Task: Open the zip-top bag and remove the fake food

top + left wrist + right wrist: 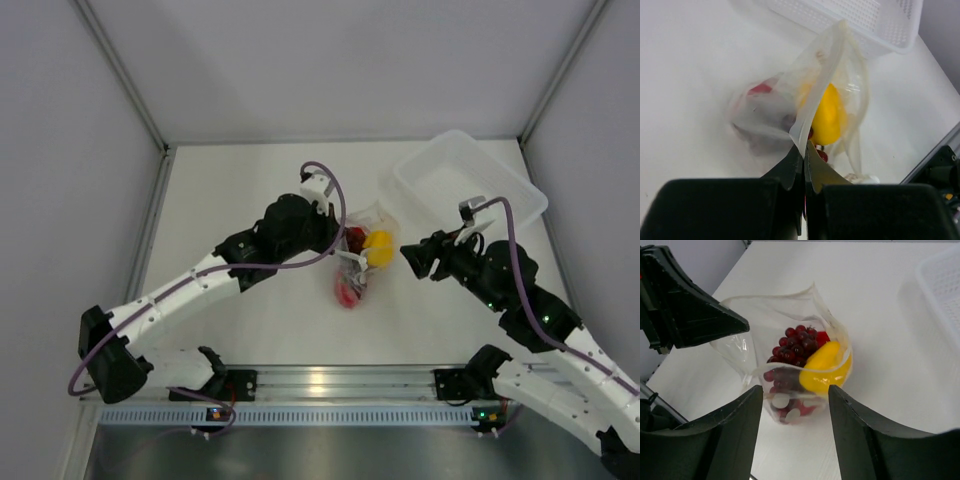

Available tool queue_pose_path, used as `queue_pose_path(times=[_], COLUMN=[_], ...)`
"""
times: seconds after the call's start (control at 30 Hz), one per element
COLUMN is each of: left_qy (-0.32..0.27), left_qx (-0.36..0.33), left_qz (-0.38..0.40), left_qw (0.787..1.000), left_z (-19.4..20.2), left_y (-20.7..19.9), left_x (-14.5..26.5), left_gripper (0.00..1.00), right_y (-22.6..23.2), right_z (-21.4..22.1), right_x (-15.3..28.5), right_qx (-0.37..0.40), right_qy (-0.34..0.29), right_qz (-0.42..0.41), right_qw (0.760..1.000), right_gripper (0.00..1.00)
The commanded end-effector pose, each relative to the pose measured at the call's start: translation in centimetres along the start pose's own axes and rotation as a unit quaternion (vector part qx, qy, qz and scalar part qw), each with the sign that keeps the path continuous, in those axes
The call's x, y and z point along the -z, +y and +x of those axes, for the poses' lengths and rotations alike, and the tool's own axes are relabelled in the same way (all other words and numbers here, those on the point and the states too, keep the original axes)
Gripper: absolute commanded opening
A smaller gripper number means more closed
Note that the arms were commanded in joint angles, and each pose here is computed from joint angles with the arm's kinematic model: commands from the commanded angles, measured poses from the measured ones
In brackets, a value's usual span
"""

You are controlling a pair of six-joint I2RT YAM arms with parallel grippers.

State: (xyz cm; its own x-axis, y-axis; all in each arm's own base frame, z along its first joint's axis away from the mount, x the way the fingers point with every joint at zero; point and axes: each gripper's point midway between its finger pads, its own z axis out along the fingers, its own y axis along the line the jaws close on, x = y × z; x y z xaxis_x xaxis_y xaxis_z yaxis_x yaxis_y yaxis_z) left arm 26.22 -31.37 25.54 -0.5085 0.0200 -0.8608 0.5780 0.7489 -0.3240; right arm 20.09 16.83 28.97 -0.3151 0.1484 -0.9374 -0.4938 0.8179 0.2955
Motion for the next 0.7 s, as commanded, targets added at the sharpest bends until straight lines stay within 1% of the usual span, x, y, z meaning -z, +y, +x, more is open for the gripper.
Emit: queue_pose_path(times=[0.0, 0.07, 0.2, 0.23, 0.3, 0.37, 0.4, 0.5, 0.63, 0.67], left_qy=[-0.105, -0.11, -0.105, -0.101, -0.101, -0.101, -0.1, -0.1, -0.104, -0.105], left_qx=[0.05, 0.055, 0.066, 0.067, 0.071, 0.078, 0.086, 0.109, 0.126, 0.127], left_qz=[-0.045, -0.045, -0.033, -0.035, -0.047, -0.07, -0.073, -0.087, -0.102, -0.102], left_qw=[0.992, 0.991, 0.992, 0.992, 0.991, 0.989, 0.989, 0.985, 0.981, 0.981], left_z=[-6.4, -6.7, -6.5, -6.3, -6.0, -5.5, -5.3, -4.6, -4.2, -4.2], left_y=[0.6, 0.5, 0.0, 0.1, 0.6, 1.6, 1.7, 2.3, 3.0, 3.0], left_x=[3.2, 3.6, 3.4, 3.1, 2.9, 2.6, 2.5, 2.2, 2.3, 2.3], left_gripper=[0.0, 0.0, 0.0, 0.0, 0.0, 0.0, 0.0, 0.0, 0.0, 0.0], right_y=[1.2, 1.6, 2.3, 2.8, 3.2, 3.1, 2.3, 1.7, 1.8, 1.5], right_z=[-3.0, -2.1, 0.4, 0.1, 1.2, 1.3, 2.1, 3.8, 6.1, 7.1], right_x=[-0.9, -2.2, -5.3, -5.9, -7.4, -8.5, -9.6, -10.8, -10.9, -10.9], right_qx=[-0.089, -0.104, -0.106, -0.109, -0.108, -0.112, -0.113, -0.126, -0.132, -0.13], right_qy=[-0.042, -0.02, 0.021, 0.01, 0.023, 0.028, 0.039, 0.054, 0.06, 0.066], right_qz=[0.002, 0.001, -0.012, -0.023, -0.036, -0.027, 0.0, 0.018, -0.005, -0.002], right_qw=[0.995, 0.994, 0.994, 0.994, 0.993, 0.993, 0.993, 0.99, 0.989, 0.989], right_gripper=[0.57, 0.57, 0.57, 0.57, 0.58, 0.59, 0.59, 0.59, 0.59, 0.56])
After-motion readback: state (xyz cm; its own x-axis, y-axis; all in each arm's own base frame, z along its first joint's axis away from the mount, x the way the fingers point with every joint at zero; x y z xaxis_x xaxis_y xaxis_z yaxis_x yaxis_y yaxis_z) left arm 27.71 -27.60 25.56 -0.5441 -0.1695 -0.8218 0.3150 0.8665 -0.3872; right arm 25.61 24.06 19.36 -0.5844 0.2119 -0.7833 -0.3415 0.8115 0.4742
